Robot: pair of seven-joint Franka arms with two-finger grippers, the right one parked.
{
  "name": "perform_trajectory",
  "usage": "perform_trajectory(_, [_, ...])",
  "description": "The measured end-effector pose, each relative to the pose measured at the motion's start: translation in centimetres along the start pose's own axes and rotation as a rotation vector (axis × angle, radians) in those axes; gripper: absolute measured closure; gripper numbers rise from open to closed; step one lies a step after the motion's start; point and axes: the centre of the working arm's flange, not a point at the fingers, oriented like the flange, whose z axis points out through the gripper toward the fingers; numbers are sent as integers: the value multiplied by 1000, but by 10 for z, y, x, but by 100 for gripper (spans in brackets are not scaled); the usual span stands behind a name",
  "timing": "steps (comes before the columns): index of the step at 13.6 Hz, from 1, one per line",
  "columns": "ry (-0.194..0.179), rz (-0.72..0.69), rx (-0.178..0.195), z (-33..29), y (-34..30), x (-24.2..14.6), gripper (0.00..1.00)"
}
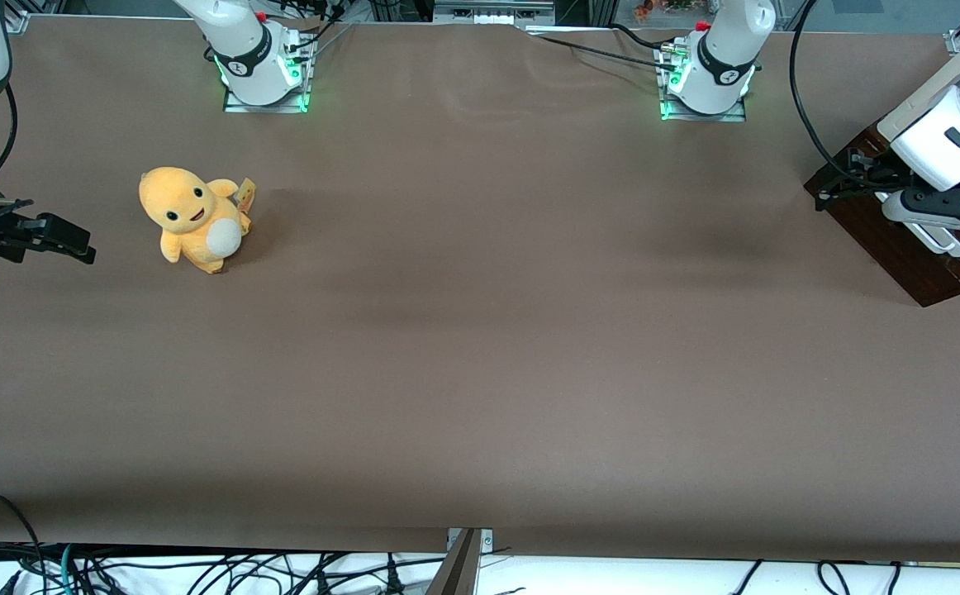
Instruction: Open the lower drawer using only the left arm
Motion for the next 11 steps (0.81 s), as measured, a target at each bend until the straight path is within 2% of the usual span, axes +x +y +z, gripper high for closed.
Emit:
perform_trajectory(8, [-2, 2, 0, 0, 1, 0, 0])
perform_trajectory(11, [-9, 19, 30, 1, 0, 0, 0])
